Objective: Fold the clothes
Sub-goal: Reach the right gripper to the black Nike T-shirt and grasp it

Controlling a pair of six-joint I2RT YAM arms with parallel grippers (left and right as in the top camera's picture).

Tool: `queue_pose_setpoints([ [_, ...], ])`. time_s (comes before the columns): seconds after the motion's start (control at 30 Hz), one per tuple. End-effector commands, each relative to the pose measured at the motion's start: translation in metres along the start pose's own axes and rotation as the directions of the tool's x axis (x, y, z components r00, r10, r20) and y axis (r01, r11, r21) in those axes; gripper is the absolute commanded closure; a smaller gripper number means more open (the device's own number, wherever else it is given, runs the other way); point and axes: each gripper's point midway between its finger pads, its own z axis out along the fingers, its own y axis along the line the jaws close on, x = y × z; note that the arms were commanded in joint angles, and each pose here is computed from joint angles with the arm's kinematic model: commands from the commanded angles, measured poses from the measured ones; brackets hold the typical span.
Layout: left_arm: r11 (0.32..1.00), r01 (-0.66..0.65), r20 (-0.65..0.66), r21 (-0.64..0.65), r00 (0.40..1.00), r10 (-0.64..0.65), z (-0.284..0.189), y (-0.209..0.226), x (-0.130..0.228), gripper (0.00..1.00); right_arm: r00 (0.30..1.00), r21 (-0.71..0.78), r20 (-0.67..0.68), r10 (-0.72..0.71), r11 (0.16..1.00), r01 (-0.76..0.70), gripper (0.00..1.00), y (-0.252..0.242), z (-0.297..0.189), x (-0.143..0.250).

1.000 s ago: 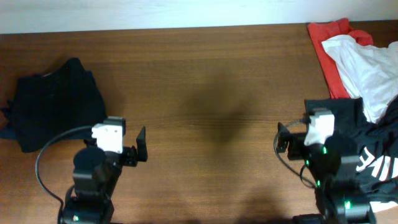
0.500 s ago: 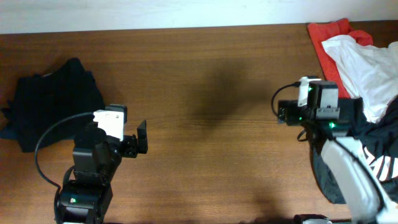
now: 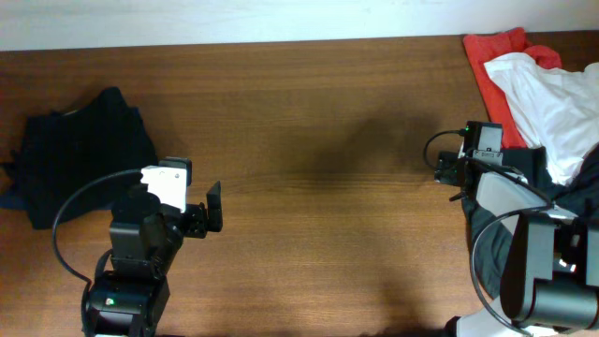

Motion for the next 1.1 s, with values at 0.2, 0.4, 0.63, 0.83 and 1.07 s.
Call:
queue_pose_setpoints([
  [0.2, 1.0, 0.005, 0.023, 0.008, 1.0, -0.005, -0.004, -0.001, -0.01, 0.01, 0.994, 0.063, 0.003, 0.112, 0.992, -0.112, 0.71, -0.029, 0.008, -0.004],
  [0.4, 1.0, 0.005, 0.023, 0.008, 1.0, -0.005, -0.004, -0.001, -0.01, 0.01, 0.994, 0.063, 0.004, 0.112, 0.992, -0.112, 0.96, -0.029, 0.008, -0.004],
  [0.63, 1.0, 0.005, 0.023, 0.007, 1.0, -0.005, -0.004, -0.001, -0.01, 0.01, 0.988, 0.059, 0.085, 0.127, 0.989, -0.133, 0.96, -0.037, -0.027, -0.044],
  [0.83, 1.0, 0.004, 0.028, 0.007, 1.0, -0.004, -0.004, -0.001, -0.011, 0.01, 0.951, 0.07, 0.18, 0.251, 0.961, -0.267, 0.96, -0.08, -0.122, -0.105],
  [1.07, 1.0, 0.005, 0.027, 0.007, 1.0, -0.005, -0.004, -0.001, -0.011, 0.01, 0.919, 0.041, 0.277, 0.28, 0.952, -0.302, 0.96, -0.105, -0.2, -0.129],
])
